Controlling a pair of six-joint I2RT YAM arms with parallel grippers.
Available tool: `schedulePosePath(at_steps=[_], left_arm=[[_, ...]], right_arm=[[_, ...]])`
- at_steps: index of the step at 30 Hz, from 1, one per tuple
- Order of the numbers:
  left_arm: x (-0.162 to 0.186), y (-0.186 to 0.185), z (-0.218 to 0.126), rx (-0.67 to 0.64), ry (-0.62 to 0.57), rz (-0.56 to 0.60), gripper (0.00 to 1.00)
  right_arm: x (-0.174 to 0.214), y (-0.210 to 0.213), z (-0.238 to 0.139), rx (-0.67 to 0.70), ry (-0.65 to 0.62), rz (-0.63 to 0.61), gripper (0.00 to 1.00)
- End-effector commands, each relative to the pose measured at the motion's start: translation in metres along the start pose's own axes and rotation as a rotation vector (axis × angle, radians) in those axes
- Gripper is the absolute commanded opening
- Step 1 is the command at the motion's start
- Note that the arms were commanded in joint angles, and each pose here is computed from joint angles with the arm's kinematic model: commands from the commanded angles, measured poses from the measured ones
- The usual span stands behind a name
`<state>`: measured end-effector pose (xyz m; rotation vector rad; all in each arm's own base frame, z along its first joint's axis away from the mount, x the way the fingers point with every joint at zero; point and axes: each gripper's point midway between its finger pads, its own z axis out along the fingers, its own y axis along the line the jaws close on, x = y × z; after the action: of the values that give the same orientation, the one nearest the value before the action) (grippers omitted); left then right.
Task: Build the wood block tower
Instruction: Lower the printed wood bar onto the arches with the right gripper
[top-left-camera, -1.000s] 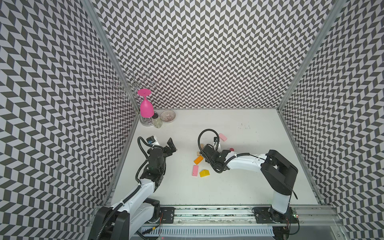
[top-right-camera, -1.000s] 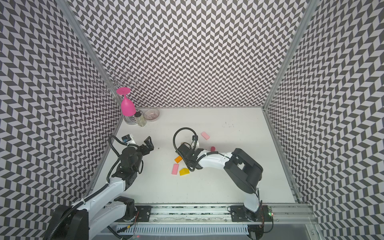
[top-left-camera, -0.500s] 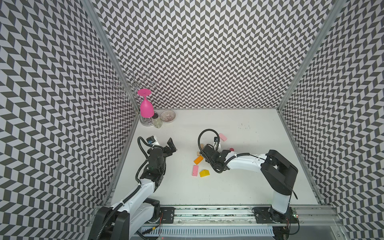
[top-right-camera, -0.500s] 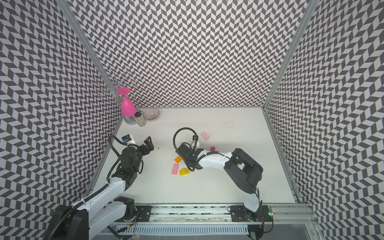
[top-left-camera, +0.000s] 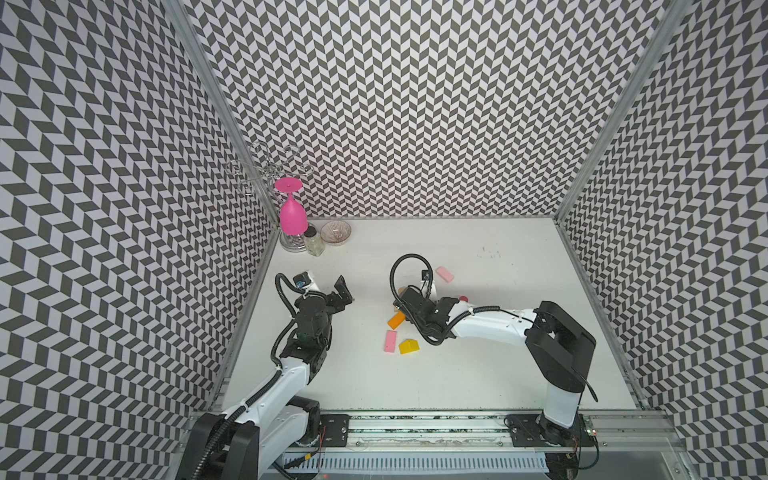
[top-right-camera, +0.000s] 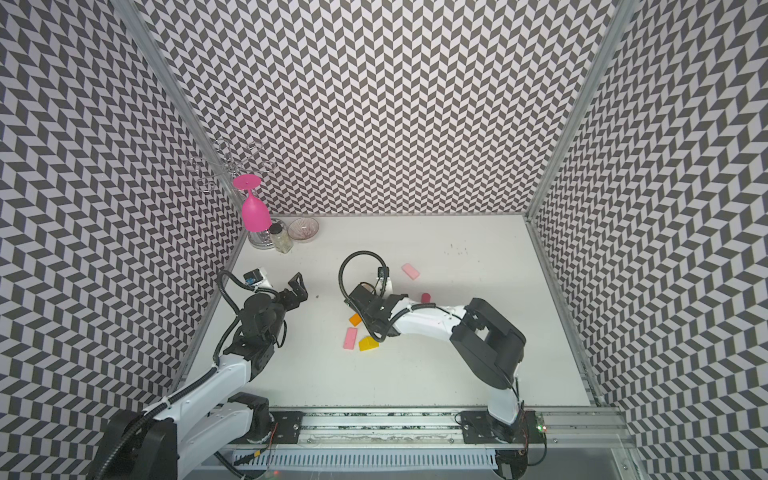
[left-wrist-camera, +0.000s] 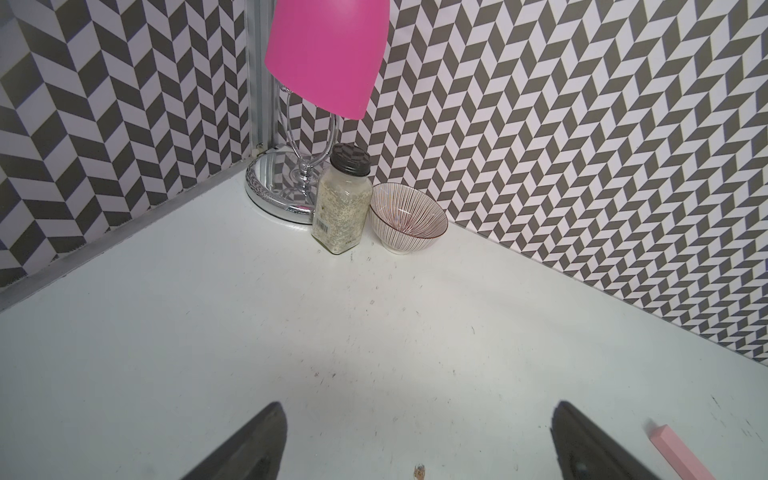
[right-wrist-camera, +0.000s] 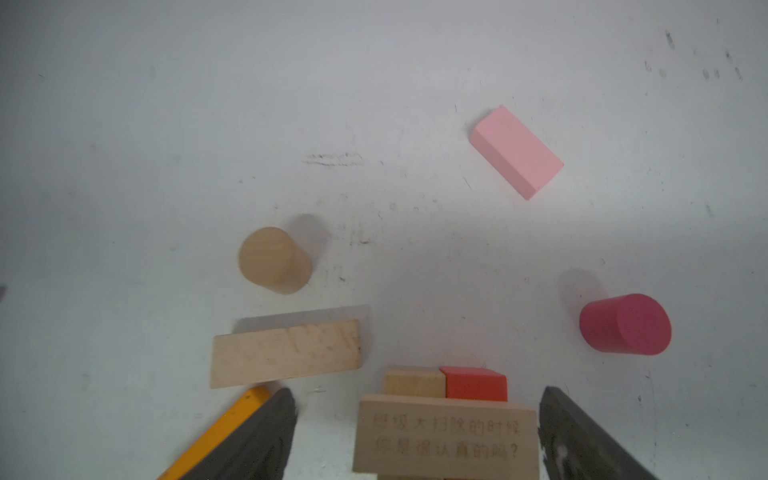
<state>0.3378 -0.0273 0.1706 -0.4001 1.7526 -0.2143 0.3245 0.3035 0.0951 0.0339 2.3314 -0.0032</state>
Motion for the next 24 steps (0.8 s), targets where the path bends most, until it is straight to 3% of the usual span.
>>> schedulePosePath(at_steps=[1, 7, 24], left_arm=[[-0.003, -0.003, -0.002, 0.018, -0.021, -0.009, 1.00], [-0.004, -0.003, -0.002, 0.018, -0.021, -0.009, 1.00], [-0.004, -0.001, -0.003, 0.006, -0.024, -0.013, 1.00]], right_arm=[[-0.043, 0.012, -0.034, -0.055, -0.098, 0.033, 0.91], [-0.048, 0.056, -0.035, -0.230, -0.089, -0.061, 0.92], [-0.022, 0.083, 0.023, -0.230, 0.117, -0.118, 0.96]])
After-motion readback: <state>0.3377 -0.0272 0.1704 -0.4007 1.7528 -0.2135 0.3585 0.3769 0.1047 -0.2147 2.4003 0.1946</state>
